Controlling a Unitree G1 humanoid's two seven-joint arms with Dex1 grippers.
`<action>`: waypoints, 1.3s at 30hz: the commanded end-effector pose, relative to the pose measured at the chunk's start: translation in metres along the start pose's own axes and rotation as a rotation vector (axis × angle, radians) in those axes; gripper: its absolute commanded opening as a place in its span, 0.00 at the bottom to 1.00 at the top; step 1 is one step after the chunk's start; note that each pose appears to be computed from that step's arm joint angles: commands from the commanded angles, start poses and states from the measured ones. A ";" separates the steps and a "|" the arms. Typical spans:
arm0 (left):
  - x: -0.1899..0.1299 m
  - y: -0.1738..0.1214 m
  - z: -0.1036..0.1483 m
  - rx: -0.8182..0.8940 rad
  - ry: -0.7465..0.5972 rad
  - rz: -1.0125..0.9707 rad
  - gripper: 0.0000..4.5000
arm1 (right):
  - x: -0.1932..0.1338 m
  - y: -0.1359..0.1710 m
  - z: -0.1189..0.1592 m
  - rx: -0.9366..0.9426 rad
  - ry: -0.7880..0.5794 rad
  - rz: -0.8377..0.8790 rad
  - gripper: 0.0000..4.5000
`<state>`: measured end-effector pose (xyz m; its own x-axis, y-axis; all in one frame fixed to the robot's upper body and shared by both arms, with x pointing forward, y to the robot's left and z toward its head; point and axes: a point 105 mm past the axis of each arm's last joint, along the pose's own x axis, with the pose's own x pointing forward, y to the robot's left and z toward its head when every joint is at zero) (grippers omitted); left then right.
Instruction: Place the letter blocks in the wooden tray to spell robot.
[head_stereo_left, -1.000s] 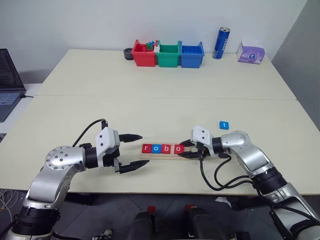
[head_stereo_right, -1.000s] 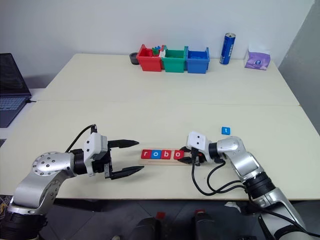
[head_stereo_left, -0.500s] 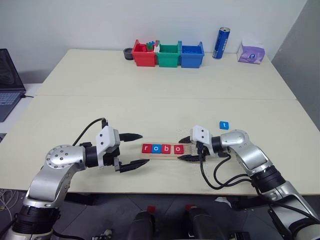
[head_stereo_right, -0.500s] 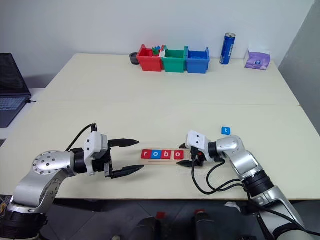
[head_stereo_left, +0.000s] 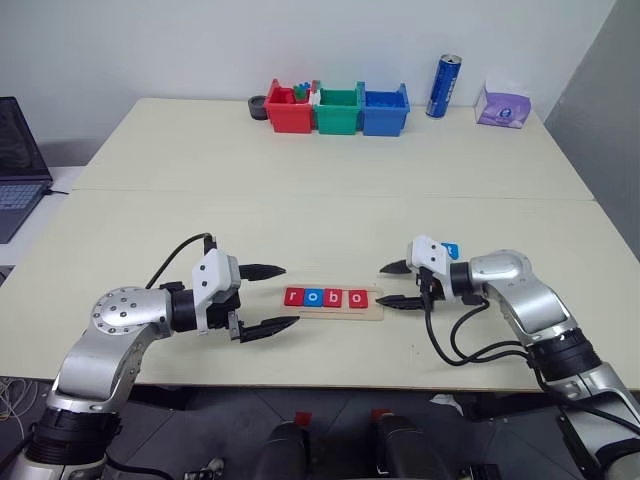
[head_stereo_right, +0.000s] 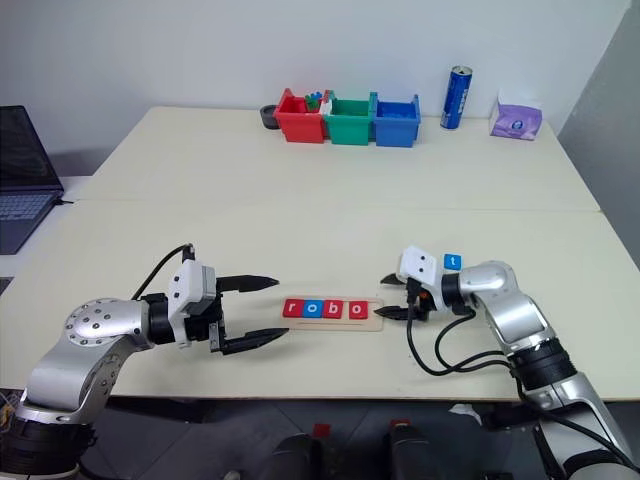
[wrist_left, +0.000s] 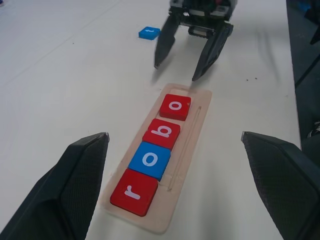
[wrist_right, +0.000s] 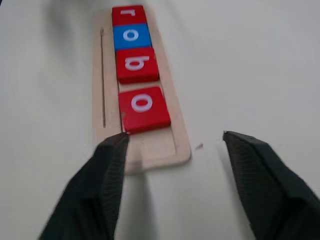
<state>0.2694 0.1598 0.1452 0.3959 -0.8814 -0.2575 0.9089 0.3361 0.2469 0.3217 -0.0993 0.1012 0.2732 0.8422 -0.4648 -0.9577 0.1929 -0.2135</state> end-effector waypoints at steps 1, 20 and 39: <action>0.002 -0.001 0.009 0.027 -0.024 -0.017 1.00 | 0.004 0.003 0.007 -0.051 -0.023 0.001 0.38; -0.001 -0.003 0.007 0.025 -0.014 -0.006 1.00 | 0.024 0.011 0.012 -0.096 -0.033 0.023 0.01; -0.002 -0.004 0.005 0.024 -0.008 -0.003 1.00 | 0.035 0.012 0.022 -0.111 -0.060 0.037 0.01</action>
<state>0.2645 0.1578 0.1398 0.3850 -0.8832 -0.2680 0.9155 0.3287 0.2321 0.3146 -0.0571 0.0902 0.2168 0.8704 -0.4420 -0.9613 0.1116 -0.2518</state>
